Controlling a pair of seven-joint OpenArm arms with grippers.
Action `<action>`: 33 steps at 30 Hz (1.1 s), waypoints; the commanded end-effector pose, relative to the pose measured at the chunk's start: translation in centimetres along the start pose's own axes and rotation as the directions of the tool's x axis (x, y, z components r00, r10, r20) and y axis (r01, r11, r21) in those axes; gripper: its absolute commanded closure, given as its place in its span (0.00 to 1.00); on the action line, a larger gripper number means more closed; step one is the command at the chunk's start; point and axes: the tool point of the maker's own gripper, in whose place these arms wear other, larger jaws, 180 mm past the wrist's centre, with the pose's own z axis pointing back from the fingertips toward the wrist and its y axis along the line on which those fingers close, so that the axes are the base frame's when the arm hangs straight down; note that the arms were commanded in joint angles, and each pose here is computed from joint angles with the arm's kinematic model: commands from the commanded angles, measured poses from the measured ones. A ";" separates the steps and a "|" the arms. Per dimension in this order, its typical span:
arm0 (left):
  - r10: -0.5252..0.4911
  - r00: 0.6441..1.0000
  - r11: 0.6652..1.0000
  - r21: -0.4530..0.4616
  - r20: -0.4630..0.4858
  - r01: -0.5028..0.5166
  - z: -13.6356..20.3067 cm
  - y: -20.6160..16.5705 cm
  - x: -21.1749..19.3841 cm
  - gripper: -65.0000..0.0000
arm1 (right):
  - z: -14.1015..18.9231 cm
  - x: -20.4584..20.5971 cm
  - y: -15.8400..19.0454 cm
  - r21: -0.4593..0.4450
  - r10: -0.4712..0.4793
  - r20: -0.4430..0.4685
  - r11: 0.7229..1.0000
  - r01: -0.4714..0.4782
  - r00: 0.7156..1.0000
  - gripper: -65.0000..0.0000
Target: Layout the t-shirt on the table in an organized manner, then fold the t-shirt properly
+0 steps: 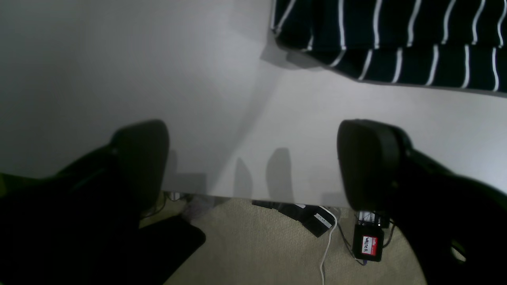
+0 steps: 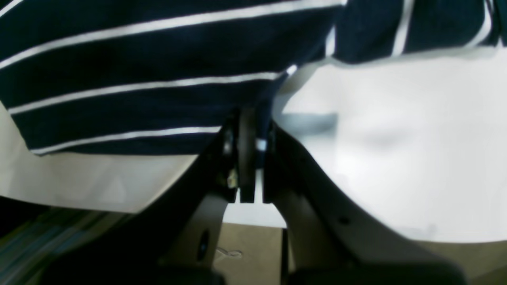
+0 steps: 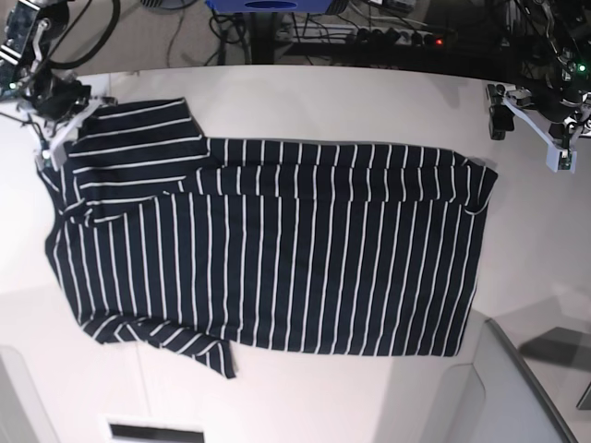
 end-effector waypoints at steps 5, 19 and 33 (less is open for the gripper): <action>-0.014 0.999 1.000 0.015 0.033 0.014 0.4 0.6 1.1 0.00 | 1.9 5.9 -0.6 -0.042 0.062 0.039 0.997 -0.061 0.997 1.00; 0.033 0.999 0.999 -0.009 -0.020 -0.033 -1.6 0.6 -0.3 0.00 | 0.0 17.6 1.7 0.029 0.111 0.075 0.993 -0.113 0.991 1.00; 0.037 0.999 0.999 -0.010 -0.028 -0.038 -1.7 0.6 -0.6 0.00 | -1.3 24.7 4.6 0.112 0.071 0.163 0.990 -0.090 0.984 0.99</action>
